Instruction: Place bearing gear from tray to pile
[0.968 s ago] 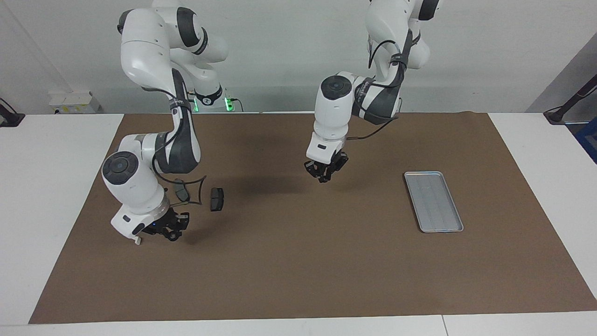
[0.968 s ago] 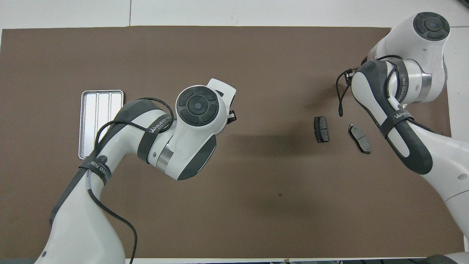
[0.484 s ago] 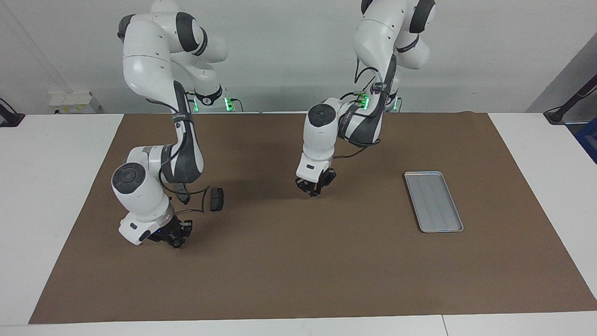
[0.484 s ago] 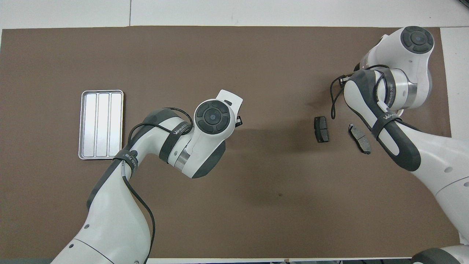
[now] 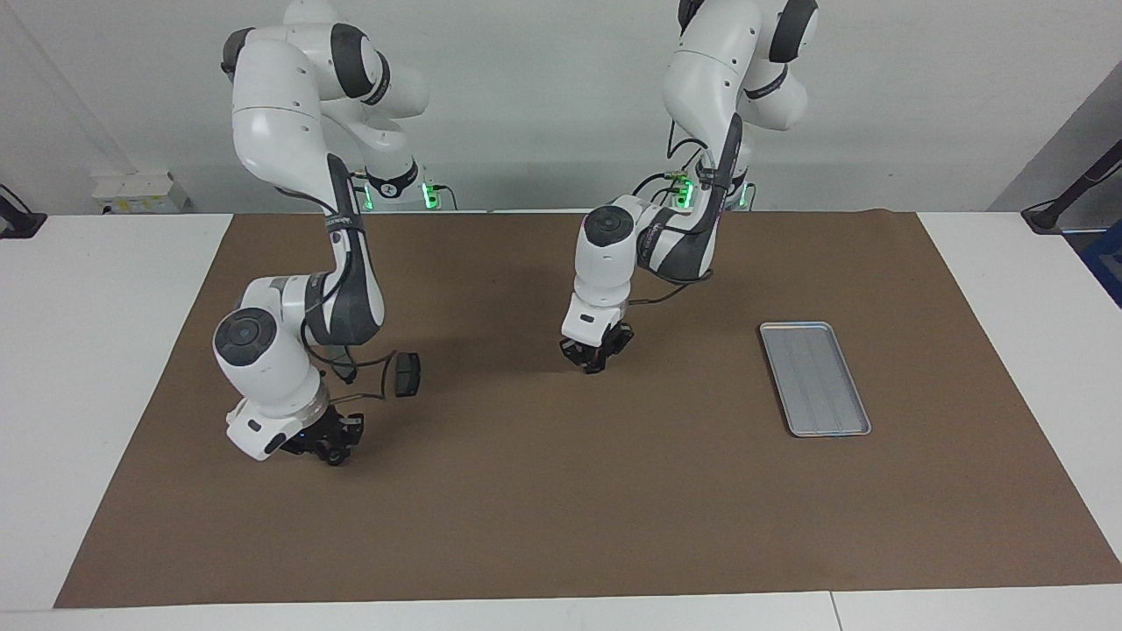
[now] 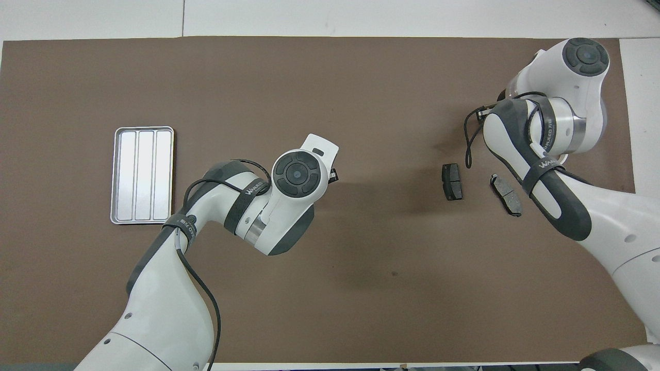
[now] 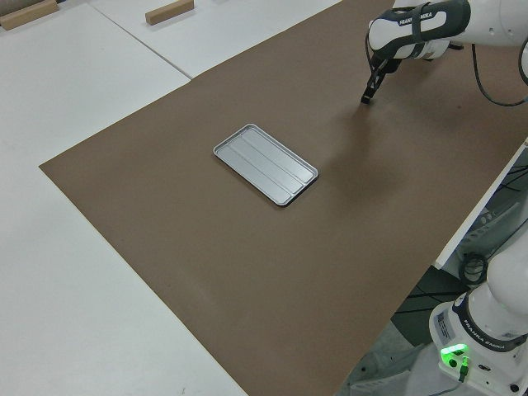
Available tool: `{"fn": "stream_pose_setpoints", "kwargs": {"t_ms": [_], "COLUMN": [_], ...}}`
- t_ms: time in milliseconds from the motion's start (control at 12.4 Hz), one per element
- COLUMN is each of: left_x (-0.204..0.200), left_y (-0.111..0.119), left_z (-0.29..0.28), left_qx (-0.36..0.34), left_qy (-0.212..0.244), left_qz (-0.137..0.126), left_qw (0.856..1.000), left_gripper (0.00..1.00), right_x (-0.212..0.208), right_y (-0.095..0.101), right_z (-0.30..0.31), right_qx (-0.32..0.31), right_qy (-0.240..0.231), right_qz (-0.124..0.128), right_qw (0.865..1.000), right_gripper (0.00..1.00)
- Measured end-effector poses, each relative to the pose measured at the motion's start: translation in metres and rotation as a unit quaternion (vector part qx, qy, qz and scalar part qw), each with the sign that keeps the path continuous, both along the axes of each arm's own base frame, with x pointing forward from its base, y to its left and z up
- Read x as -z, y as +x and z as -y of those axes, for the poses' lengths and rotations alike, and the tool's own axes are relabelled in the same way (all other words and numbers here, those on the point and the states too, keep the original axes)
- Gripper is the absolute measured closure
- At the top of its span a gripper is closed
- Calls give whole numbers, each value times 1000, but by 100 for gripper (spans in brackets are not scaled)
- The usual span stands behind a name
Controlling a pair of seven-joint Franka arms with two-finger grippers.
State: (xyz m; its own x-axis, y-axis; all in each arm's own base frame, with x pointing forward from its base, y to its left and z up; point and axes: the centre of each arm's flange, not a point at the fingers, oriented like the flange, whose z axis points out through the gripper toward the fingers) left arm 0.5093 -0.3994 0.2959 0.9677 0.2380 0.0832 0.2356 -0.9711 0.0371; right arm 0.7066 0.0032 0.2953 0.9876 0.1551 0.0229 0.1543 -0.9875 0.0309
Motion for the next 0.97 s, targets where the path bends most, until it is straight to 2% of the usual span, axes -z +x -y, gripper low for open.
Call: {"fn": "stream_pose_setpoints", "kwargs": {"t_ms": [81,161,242,404,484,726,888,968], "left_x": [0,-1,-9,-59,-102,-233,-299,-319], "left_y": [0,1,6,31,47,84,97,97], "left_z": [0,-2,-6,-32,-60,-207,-322,-369], "left_qx": [1,0,-4,-4,-5,-1,2,4], "left_qy": [1,4,10,12,5,7,24,34], "left_qz": [0,-2,-5,3,19,67,95,99], "left_qw": [1000,1000,1000,1000,1000,998,995,995], "left_gripper": [70,56,43,15,0,0,0,0], "right_x": [0,0,-1,-5,-10,-44,-73,-79], "right_y": [0,0,0,0,-1,-10,-26,-41], "right_z": [0,0,-2,-8,-14,-78,-175,-227], "right_qx": [0,0,-1,2,11,73,153,191], "right_qy": [0,0,1,2,3,7,10,12], "right_qz": [0,0,0,1,-2,-10,-6,-3], "right_qw": [1000,1000,1000,1000,1000,997,988,981], "right_gripper": [49,34,25,0,0,0,0,0]}}
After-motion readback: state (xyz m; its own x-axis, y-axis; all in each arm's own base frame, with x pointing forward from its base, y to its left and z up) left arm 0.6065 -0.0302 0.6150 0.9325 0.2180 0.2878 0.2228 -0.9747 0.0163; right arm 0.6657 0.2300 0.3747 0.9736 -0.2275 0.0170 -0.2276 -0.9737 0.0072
